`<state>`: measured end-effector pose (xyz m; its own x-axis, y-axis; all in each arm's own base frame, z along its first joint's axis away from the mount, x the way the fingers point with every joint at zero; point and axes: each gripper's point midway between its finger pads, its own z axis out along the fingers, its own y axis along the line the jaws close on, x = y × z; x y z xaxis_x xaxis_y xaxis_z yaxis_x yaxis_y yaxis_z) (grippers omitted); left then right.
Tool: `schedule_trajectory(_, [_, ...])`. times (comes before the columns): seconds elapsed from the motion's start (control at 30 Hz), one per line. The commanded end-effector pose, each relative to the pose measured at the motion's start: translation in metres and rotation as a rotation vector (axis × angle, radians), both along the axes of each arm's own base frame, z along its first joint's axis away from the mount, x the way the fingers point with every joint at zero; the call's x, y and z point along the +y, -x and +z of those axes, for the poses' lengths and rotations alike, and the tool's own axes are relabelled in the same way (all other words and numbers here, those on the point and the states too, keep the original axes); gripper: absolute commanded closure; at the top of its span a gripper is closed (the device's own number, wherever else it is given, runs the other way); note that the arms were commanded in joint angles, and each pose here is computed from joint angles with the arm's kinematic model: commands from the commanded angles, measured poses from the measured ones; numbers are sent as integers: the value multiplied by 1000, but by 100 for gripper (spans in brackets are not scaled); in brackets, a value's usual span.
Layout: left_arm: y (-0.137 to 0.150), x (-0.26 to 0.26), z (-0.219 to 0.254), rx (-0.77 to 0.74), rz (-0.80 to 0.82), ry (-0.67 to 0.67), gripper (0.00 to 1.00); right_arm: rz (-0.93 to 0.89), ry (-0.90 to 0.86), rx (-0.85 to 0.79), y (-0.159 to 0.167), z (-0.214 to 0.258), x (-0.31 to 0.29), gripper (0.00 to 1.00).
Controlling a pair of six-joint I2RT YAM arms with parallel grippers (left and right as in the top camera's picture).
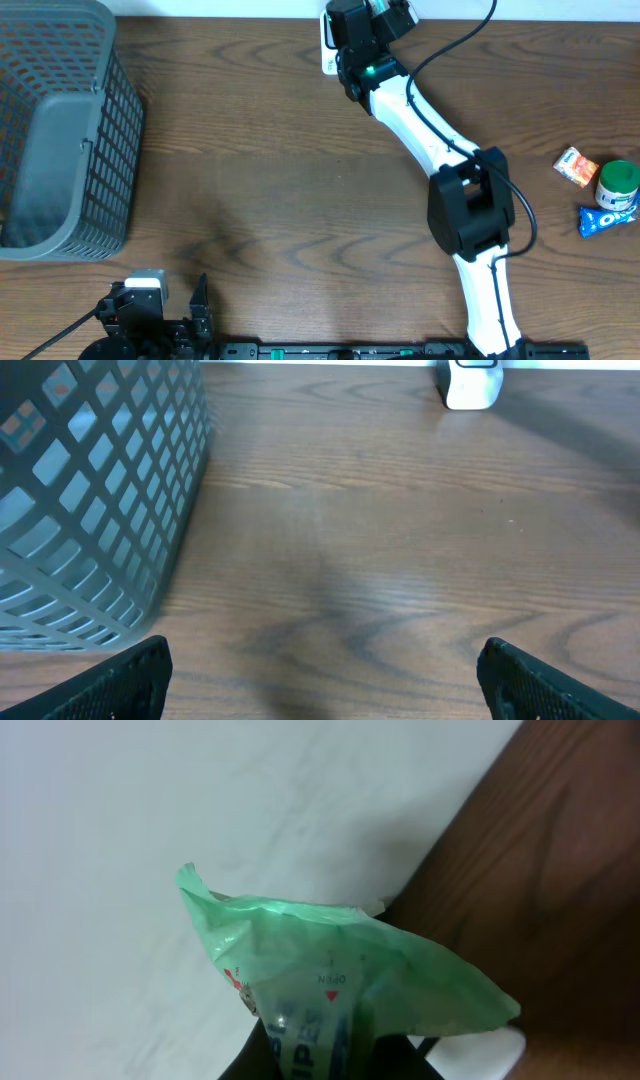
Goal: Scan the item barcode
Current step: 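Hold the mint-green pack in front of the white scanner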
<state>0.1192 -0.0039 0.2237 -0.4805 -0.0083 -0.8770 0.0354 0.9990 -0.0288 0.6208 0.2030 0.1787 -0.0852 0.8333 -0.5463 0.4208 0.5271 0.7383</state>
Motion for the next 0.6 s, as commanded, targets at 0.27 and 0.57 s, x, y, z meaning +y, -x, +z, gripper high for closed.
schedule_trajectory(0.27, [1, 2, 2, -8, 4, -11, 2, -218, -503, -18, -23, -61, -5, 98])
schedule_trajectory(0.57, [1, 2, 2, -8, 5, -11, 2, -330, -625, 3, -17, -82, -9, 98])
